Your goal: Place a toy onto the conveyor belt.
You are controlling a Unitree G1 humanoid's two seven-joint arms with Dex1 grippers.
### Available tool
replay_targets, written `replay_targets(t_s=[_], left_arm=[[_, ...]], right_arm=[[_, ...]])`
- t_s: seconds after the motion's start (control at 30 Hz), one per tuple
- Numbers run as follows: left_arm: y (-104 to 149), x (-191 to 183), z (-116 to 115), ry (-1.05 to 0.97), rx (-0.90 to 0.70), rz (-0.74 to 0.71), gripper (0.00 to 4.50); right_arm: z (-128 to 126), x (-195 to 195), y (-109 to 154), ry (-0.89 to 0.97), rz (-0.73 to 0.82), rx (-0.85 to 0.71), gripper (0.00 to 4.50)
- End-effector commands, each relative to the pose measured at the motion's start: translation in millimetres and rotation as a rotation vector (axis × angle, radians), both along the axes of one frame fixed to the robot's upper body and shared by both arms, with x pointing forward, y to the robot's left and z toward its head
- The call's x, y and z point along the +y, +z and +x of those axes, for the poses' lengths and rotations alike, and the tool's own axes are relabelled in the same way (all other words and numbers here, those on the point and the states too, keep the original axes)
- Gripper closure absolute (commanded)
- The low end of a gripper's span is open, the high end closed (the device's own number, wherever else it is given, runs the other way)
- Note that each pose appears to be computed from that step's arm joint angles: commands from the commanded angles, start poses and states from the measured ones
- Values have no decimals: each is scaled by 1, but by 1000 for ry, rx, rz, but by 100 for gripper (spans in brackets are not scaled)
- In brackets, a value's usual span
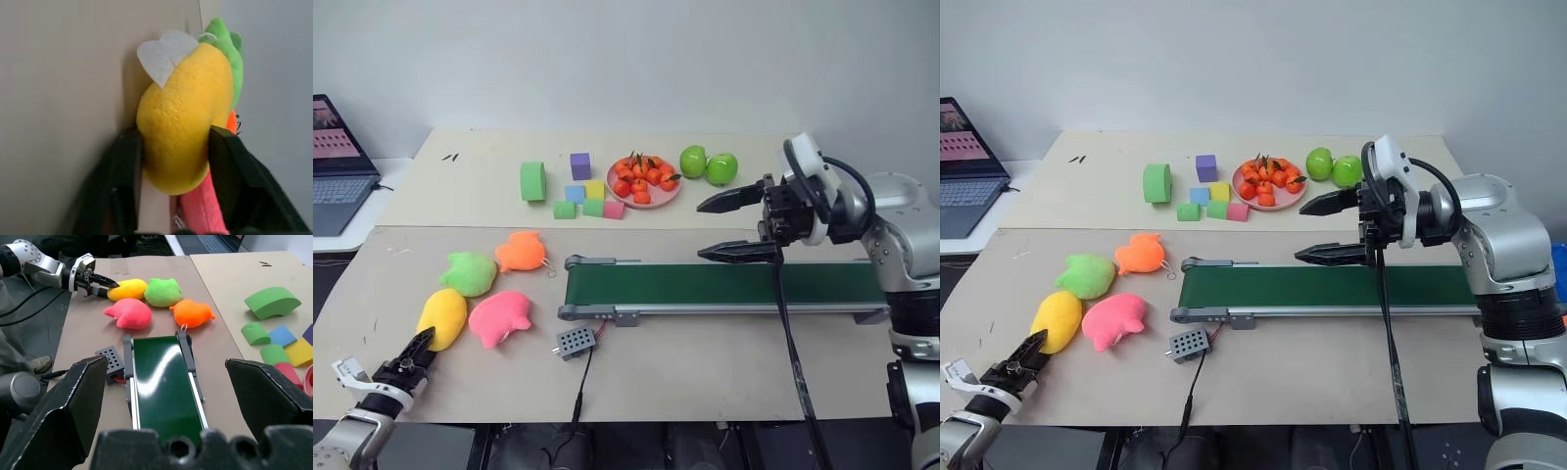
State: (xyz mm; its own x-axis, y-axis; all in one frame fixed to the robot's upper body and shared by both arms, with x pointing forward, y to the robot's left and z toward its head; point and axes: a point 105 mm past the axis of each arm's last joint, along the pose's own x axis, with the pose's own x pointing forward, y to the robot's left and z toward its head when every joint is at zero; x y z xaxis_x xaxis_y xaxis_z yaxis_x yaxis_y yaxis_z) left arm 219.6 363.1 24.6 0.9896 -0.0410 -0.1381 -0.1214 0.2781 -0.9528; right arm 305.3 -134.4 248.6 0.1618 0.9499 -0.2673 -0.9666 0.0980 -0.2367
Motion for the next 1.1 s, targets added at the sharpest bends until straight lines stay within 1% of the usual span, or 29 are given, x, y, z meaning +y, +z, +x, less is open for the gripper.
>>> replay_targets(t_s=[0.03, 0.07, 0.1, 0.17, 0.23, 0.33, 0.4, 0.47, 0.5, 0.57, 0.6, 0.63, 0.67, 0.7, 0.77, 0.83, 0.87, 0.9, 0.93, 0.97, 1.03, 1.07, 1.1], left_arm=[[-1, 1, -4, 27, -6, -18, 398], [0, 2, -5, 35, -11, -22, 428], [1, 2, -5, 40, -15, -25, 448], [12, 2, -9, 49, -73, -52, 448], [34, 6, -18, 55, -179, -84, 448], [61, 9, -29, 46, -277, -67, 448], [79, 6, -34, 17, -323, -7, 448], [96, 1, -33, -10, -362, 83, 448], [102, 1, -30, -7, -374, 114, 448], [134, 2, -14, 39, -461, 218, 448], [149, -1, -5, 49, -494, 284, 448], [170, -12, 13, 43, -532, 361, 448], [183, -19, 23, 39, -554, 409, 448], [194, -28, 32, 28, -574, 448, 448], [213, -54, 55, -6, -567, 594, 448], [236, -102, 77, -93, -590, 801, 448], [244, -119, 81, -123, -609, 870, 448], [248, -141, 84, -174, -635, 964, 448], [250, -153, 85, -200, -651, 1021, 448], [242, -167, 87, -248, -642, 1206, 448], [229, -179, 88, -288, -639, 1494, 448], [225, -182, 88, -287, -645, 1594, 448], [227, -180, 89, -236, -664, 1717, 448]], right_arm=[[-1, 0, 15, -4, -6, -66, 0], [0, 1, 15, -5, -5, -66, 0], [0, 1, 15, -5, -5, -65, 0], [1, 2, 14, -3, -7, -64, 0], [2, 3, 14, 3, -7, -59, 0], [2, 3, 14, 4, -8, -56, 0], [3, 3, 12, 5, -12, -51, 0], [3, 4, 11, 9, -14, -45, 0], [4, 4, 10, 9, -15, -43, 0], [5, 6, 9, 12, -14, -42, 0], [6, 7, 9, 13, -12, -41, 0], [6, 9, 9, 15, -10, -40, 0], [7, 10, 9, 17, -9, -40, 0], [7, 10, 8, 18, -8, -40, 0], [8, 11, 8, 17, -7, -40, 0], [8, 11, 8, 11, -2, -42, 0], [9, 11, 8, 9, 0, -44, 0], [9, 12, 8, 5, 5, -45, 0], [9, 12, 8, 3, 8, -46, 0], [8, 11, 8, -2, 12, -46, 0], [8, 9, 8, -13, 17, -46, 0], [8, 9, 8, -17, 19, -45, 0], [8, 7, 8, -24, 21, -44, 0]])
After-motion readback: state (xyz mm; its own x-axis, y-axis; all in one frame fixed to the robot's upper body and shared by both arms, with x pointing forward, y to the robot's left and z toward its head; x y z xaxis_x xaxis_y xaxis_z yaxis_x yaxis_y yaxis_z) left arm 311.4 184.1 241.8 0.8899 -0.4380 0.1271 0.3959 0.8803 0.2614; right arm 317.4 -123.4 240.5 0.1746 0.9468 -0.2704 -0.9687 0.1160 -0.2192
